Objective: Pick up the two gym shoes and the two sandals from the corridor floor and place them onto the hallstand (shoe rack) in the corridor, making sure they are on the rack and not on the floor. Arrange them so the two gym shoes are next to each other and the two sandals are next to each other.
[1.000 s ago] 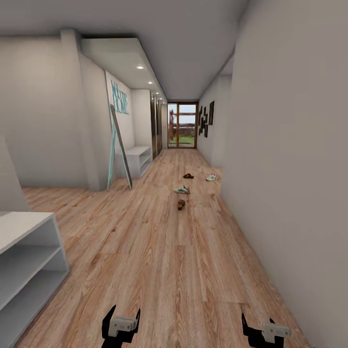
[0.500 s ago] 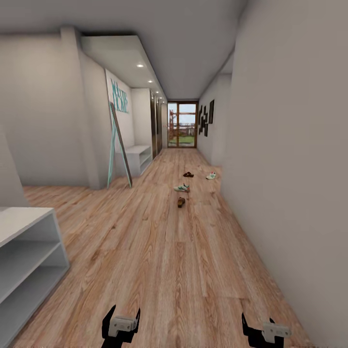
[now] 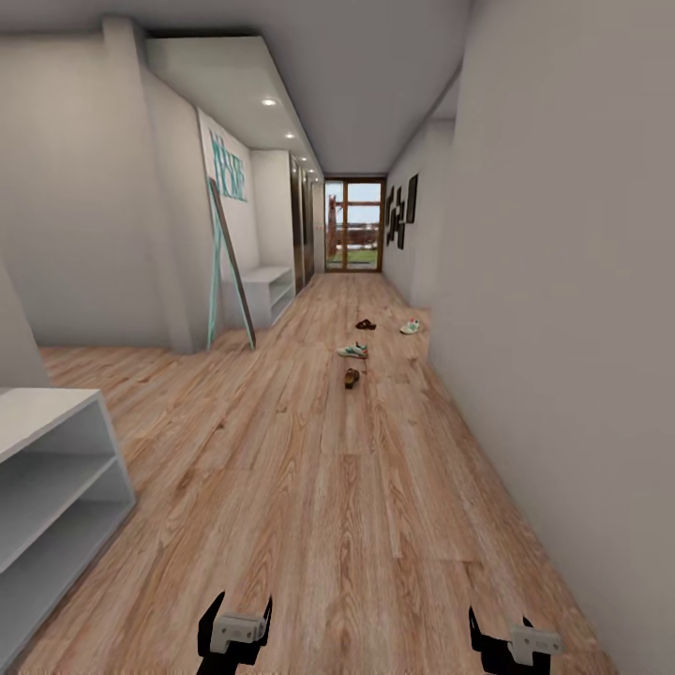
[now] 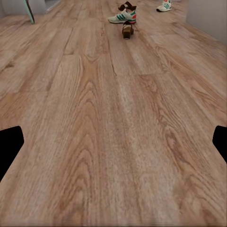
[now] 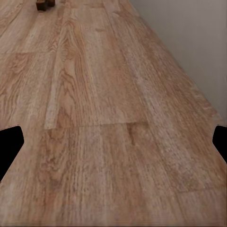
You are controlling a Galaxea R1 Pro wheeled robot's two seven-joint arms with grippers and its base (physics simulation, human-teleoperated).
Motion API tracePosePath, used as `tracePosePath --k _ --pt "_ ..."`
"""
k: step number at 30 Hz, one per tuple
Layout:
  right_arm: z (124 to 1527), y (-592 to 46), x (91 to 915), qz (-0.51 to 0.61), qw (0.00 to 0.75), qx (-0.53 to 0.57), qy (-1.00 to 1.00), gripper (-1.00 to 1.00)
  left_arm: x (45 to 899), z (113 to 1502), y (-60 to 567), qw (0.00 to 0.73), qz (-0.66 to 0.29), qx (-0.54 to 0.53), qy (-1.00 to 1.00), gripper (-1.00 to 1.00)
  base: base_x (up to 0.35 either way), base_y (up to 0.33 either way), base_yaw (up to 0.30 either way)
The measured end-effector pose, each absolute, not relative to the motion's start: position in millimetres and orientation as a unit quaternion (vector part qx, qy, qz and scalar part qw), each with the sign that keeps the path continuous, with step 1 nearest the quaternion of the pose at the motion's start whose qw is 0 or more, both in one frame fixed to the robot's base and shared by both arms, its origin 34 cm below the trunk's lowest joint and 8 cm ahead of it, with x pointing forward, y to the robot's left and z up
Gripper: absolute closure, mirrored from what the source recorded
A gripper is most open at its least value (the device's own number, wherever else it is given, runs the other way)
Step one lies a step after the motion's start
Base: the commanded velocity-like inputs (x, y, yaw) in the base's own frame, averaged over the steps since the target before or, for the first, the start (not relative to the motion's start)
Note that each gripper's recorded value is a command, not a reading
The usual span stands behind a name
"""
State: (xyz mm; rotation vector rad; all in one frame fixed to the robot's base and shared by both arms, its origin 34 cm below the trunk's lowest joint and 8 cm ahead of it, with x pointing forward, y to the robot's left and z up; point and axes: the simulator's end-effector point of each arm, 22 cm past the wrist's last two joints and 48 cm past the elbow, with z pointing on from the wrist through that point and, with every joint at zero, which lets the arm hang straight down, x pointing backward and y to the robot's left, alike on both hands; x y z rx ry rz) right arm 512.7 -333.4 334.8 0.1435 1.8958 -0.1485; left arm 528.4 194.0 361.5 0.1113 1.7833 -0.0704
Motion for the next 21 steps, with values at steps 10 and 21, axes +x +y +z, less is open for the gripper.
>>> tracePosePath --k 10,21 --pt "316.2 -333.4 505.2 -0.065 0.562 0.060 0.822 -1.00 522.0 342.3 194.3 0.610 -0.031 0.048 0.790 -1.00 0.000 0.000 0.000" --pt "296.2 -333.4 496.3 -0.066 0.543 0.059 0.835 -1.00 514.2 321.5 194.4 0.592 -0.032 0.047 0.804 -1.00 0.000 0.000 0.000"
